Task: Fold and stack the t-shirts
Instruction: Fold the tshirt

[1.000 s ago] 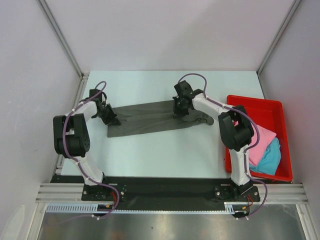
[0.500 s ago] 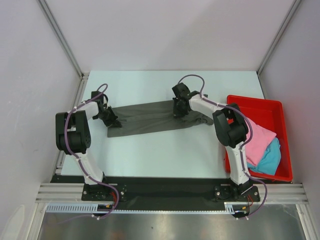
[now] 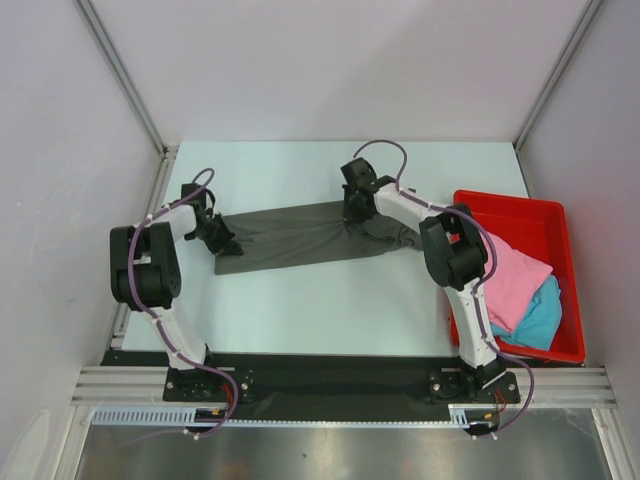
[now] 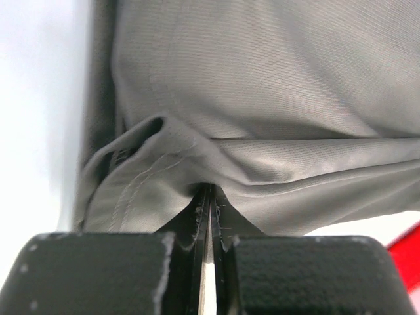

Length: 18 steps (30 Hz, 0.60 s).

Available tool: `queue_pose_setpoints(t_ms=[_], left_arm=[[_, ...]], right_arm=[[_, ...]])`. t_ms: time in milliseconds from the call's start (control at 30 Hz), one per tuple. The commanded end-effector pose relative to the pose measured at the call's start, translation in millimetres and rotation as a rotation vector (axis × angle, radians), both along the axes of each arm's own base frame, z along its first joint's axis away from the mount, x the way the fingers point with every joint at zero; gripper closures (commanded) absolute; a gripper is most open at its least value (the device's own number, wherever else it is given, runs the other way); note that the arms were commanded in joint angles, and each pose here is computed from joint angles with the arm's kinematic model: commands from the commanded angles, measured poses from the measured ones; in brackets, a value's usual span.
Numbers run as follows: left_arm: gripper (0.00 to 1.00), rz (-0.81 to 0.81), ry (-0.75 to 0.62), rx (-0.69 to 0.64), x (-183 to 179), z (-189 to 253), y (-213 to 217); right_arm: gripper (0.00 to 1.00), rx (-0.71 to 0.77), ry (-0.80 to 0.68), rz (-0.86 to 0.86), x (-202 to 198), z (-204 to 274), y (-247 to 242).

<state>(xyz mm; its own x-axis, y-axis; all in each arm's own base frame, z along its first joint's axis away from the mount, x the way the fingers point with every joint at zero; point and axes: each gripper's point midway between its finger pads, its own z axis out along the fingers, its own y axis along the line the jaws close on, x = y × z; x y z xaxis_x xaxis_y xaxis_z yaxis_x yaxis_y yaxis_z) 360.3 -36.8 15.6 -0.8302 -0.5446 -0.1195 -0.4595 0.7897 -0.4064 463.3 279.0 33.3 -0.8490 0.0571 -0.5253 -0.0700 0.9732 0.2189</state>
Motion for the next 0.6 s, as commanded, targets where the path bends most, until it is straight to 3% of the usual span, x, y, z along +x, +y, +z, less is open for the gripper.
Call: queue_pose_setpoints(t_ms=[0,267,333,567], left_arm=[[0.95,0.027,-0.026,0.071,-2.6,15.2,14.3],[0.69,-0.029,-0.187,0.044,28.9,59.0,3.2],[0.68,-0.034,-0.161,0.013,31.3,48.6,-1.3],[0.76,-0.027,-0.082,0.020,33.8,16.5,2.2]], right_arm=[[1.00,0.015,-0.029,-0.012,18.5,5.9,-3.0],[0.99,0.001,-0.033,0.058,12.7,26.9,-3.9],[0.96,0.017,-0.056,0.064,17.6,46.6,-0.8],[0.59,-0.015,-0.007,-0.013,-0.1,102.3,-44.6]])
